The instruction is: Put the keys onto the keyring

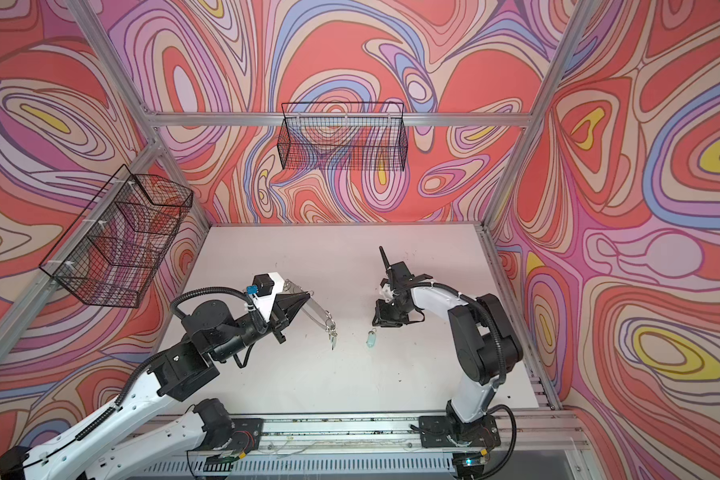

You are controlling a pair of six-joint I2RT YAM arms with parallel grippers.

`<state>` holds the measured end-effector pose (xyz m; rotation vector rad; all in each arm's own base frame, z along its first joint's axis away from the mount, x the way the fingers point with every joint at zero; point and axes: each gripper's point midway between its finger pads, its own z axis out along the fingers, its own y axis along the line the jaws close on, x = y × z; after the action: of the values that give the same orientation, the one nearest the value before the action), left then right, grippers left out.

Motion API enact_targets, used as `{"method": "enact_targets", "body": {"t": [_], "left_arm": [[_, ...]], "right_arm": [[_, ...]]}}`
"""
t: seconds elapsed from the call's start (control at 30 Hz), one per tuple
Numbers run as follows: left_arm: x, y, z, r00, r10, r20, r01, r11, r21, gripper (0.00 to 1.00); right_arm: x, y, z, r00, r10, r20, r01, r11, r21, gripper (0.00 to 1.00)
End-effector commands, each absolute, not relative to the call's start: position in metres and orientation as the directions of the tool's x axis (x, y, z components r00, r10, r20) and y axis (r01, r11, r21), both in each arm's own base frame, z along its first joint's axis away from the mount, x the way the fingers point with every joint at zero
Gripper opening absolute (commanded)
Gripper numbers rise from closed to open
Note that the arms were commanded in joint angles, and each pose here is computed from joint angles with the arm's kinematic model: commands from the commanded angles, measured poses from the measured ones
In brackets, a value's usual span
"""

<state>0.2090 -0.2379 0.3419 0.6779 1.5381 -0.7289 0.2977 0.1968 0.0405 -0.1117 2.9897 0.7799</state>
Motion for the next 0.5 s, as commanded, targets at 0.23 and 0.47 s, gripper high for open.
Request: {"method": "enact_targets", "body": {"t": [0.23,0.47], "left_arm": [[0.202,-0.239,0.354,-0.069,-0.035,-0.997,0.794,0.604,-0.076,0.0],[0.202,-0.24,0.354,-0.071,-0.037,-0.997,0.796,0.6,-0.078,0.0]], "right_arm": [[0.296,0.201,0.026,-0.997,-0.072,-0.003,-0.064,0.862,0.504,0.29],[0.294,0.204,0.022,-0.997,-0.075,0.016,-0.056,0.853,0.518,0.22]]}}
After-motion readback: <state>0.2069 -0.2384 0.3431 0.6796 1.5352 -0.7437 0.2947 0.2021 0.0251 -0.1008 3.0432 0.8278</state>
